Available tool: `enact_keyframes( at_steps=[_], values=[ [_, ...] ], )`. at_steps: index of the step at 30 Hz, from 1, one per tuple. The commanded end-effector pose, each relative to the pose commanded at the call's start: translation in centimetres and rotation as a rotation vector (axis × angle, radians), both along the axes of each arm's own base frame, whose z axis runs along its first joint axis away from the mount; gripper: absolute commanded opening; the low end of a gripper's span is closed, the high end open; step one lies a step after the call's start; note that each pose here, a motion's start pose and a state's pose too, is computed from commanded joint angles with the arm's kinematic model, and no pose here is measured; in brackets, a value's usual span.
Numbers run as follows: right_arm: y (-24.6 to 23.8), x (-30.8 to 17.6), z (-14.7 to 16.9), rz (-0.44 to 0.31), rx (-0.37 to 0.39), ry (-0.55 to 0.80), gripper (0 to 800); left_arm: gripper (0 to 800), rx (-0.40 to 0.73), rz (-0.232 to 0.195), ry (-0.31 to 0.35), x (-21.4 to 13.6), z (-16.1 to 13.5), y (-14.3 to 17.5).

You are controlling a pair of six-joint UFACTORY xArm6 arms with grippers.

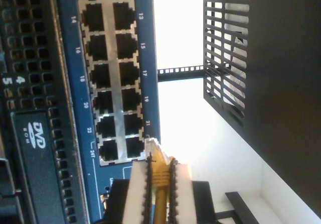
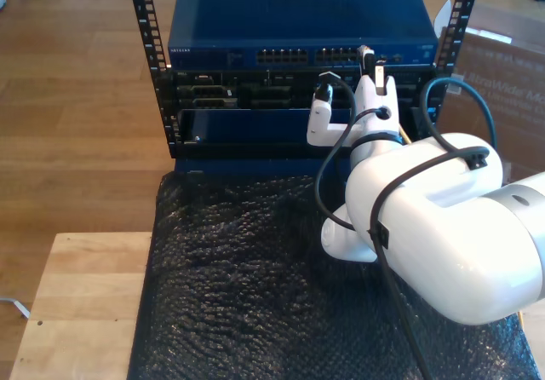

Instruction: Grab the cable and plug it in

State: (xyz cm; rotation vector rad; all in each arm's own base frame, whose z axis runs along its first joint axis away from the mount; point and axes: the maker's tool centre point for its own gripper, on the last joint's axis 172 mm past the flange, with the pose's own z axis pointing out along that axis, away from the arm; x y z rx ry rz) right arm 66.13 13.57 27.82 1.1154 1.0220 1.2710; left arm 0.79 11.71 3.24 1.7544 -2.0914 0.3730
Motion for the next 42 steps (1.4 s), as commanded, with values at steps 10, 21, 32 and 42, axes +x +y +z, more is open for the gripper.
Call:
enact_keyframes(
  at_steps=[10, 21, 32, 42],
  values=[
    [0.0, 0.1, -0.9, 0.0, -0.007, 0.013, 0, 800, -0.002, 0.0, 0.0, 0.0, 0.0, 0.0],
    [-0.2, 0.1, -1.0, -0.004, -0.008, 0.013, 0, 800, 0.0, 0.0, 0.0, 0.0, 0.0, 0.0],
    [0.0, 0.2, -0.5, -0.001, -0.005, 0.004, 0, 800, 0.0, 0.0, 0.0, 0.0, 0.0, 0.0],
    [0.0, 0.4, -0.3, -0.002, -0.002, -0.001, 0, 800, 0.0, 0.0, 0.0, 0.0, 0.0, 0.0]
  ],
)
